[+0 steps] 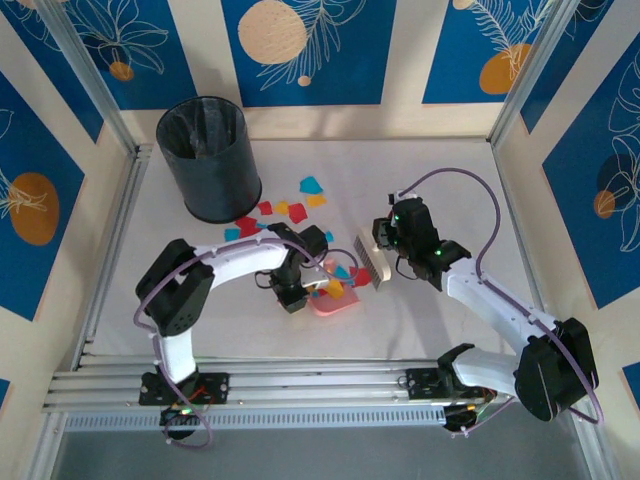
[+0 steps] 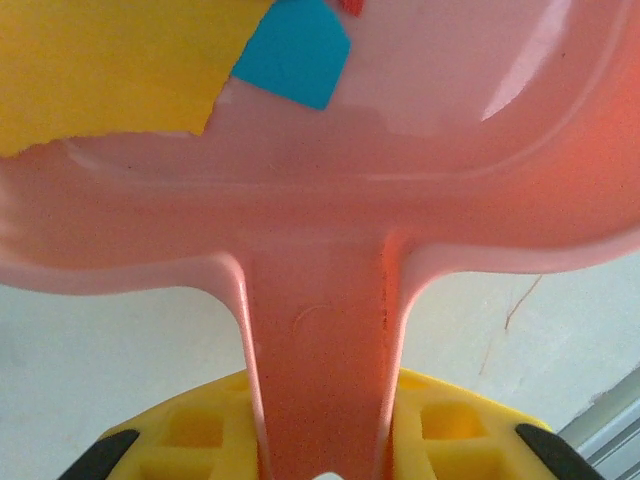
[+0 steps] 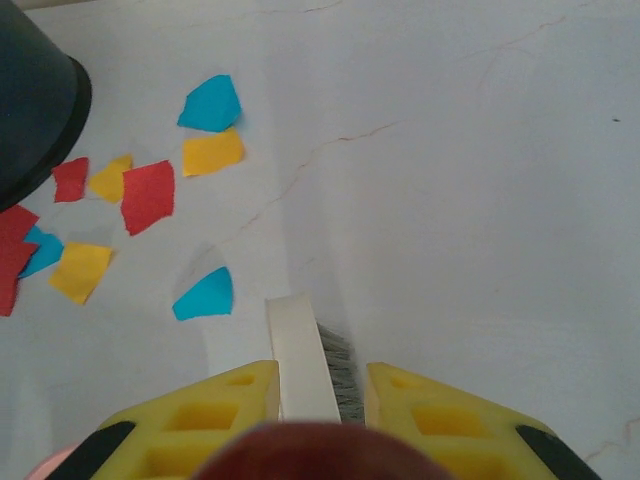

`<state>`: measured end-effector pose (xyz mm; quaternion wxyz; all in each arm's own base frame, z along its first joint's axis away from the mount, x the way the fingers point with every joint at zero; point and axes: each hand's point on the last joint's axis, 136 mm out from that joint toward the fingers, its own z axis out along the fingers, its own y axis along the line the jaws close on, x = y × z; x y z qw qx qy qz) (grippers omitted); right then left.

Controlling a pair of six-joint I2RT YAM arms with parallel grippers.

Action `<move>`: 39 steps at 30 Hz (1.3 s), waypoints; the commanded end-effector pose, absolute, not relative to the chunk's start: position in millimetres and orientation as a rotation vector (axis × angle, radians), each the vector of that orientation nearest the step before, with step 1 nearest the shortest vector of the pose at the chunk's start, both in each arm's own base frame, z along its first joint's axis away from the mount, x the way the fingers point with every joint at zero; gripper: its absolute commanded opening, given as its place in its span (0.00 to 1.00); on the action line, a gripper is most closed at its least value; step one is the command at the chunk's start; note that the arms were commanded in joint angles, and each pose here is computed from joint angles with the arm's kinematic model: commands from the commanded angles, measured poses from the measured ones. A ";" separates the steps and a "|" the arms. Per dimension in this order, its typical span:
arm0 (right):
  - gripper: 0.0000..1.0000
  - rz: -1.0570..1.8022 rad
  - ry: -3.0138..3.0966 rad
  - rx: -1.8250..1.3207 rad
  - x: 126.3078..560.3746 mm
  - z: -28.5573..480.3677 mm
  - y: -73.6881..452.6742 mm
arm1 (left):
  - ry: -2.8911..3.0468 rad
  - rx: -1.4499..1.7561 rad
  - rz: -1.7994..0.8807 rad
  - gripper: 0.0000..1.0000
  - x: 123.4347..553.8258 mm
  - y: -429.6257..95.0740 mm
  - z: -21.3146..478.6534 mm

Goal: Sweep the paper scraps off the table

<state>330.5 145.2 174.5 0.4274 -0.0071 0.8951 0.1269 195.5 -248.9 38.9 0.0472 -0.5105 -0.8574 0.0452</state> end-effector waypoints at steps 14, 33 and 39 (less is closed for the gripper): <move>0.00 0.499 2.321 -0.140 311.8 157.7 175.0 | -2.634 -1.561 0.190 0.00 205.9 -273.8 32.2; 0.00 0.355 2.175 -0.030 320.7 205.7 146.6 | -2.711 -1.556 0.225 0.00 214.1 -278.1 38.9; 0.00 0.281 2.124 0.049 323.5 217.1 129.6 | -2.770 -1.535 0.264 0.00 220.5 -277.1 43.3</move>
